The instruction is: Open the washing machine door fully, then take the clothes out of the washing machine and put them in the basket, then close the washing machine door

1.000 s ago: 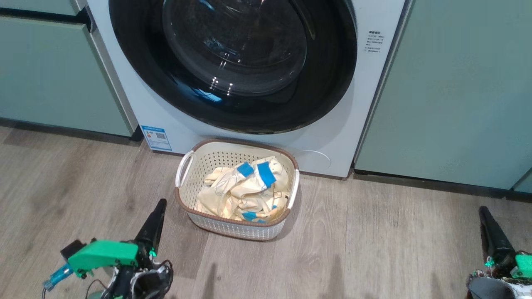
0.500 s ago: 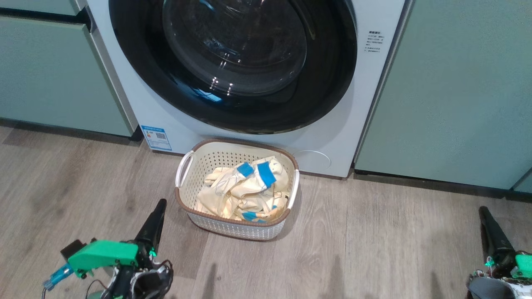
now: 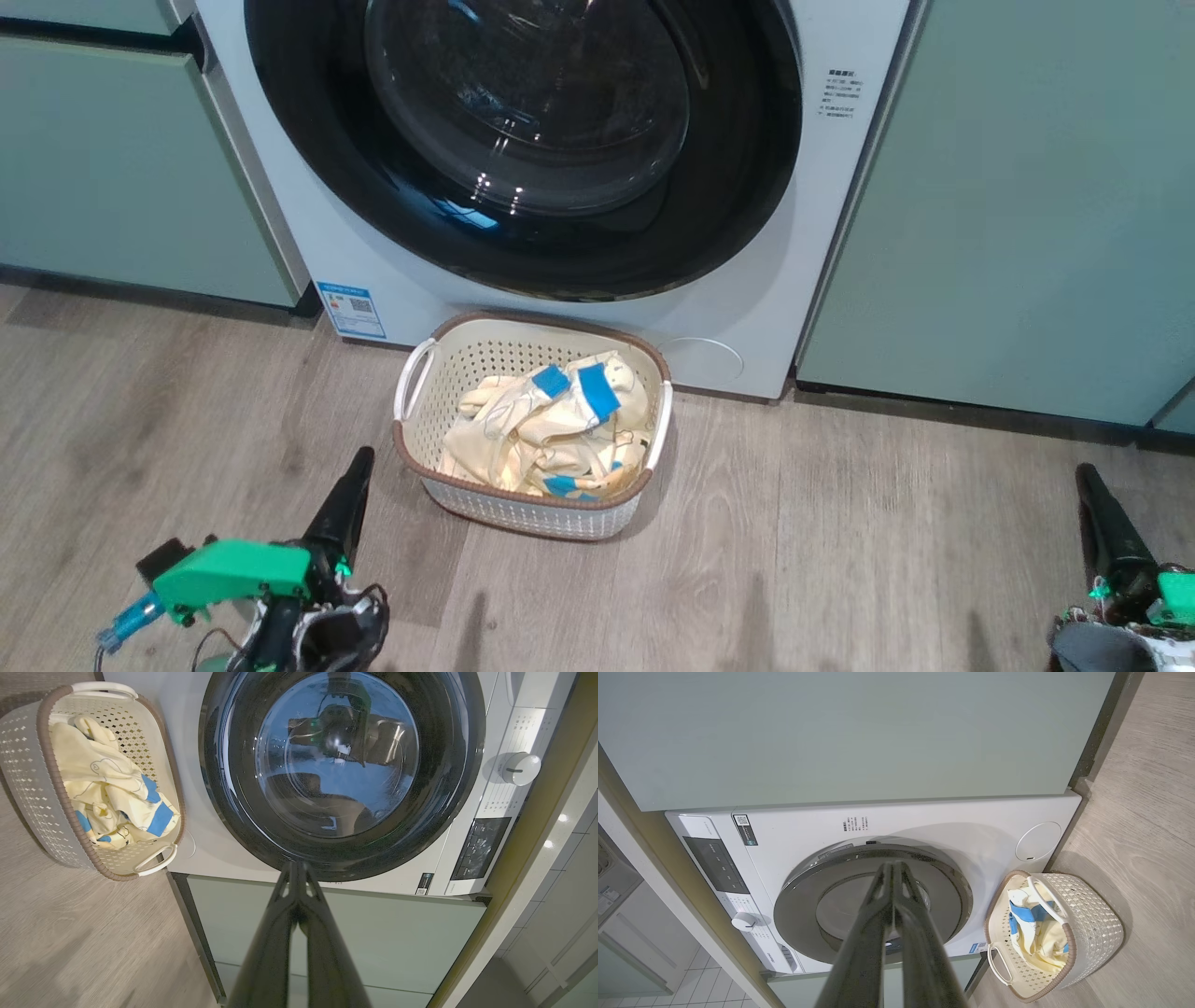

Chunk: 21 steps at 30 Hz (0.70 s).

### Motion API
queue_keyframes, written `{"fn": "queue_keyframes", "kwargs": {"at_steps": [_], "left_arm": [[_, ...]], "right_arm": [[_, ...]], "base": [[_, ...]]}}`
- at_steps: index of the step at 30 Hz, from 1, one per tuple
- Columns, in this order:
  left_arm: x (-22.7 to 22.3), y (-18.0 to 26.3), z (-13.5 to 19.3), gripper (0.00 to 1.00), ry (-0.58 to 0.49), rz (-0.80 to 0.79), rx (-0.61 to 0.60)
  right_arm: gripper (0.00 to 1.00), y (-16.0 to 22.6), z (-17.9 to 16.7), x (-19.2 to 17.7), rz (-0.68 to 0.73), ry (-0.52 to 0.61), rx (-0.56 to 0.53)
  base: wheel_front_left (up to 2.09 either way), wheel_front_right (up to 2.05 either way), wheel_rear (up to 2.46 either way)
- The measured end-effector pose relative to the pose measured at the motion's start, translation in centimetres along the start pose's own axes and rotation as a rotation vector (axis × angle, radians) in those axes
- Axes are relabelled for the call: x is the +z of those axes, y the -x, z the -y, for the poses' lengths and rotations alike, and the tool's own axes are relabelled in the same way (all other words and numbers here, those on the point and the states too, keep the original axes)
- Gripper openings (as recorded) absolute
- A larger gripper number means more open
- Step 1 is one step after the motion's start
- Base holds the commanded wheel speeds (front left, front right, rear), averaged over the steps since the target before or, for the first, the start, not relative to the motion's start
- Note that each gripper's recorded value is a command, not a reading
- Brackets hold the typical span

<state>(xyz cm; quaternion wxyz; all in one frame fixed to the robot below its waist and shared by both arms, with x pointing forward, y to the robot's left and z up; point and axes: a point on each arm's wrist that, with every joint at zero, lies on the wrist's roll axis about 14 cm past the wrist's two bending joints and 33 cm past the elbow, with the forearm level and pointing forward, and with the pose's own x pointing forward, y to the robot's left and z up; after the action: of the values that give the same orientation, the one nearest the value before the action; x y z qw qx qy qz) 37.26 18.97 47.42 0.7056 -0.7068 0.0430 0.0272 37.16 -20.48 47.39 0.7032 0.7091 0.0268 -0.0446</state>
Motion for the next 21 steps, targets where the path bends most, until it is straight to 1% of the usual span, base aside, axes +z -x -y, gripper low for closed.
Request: {"fn": "queue_keyframes", "kwargs": {"at_steps": [21], "left_arm": [[0.0,0.0,0.0,0.0,0.0,0.0,0.0]], "right_arm": [[0.0,0.0,0.0,0.0,0.0,0.0,0.0]], "base": [[0.0,0.0,0.0]]}}
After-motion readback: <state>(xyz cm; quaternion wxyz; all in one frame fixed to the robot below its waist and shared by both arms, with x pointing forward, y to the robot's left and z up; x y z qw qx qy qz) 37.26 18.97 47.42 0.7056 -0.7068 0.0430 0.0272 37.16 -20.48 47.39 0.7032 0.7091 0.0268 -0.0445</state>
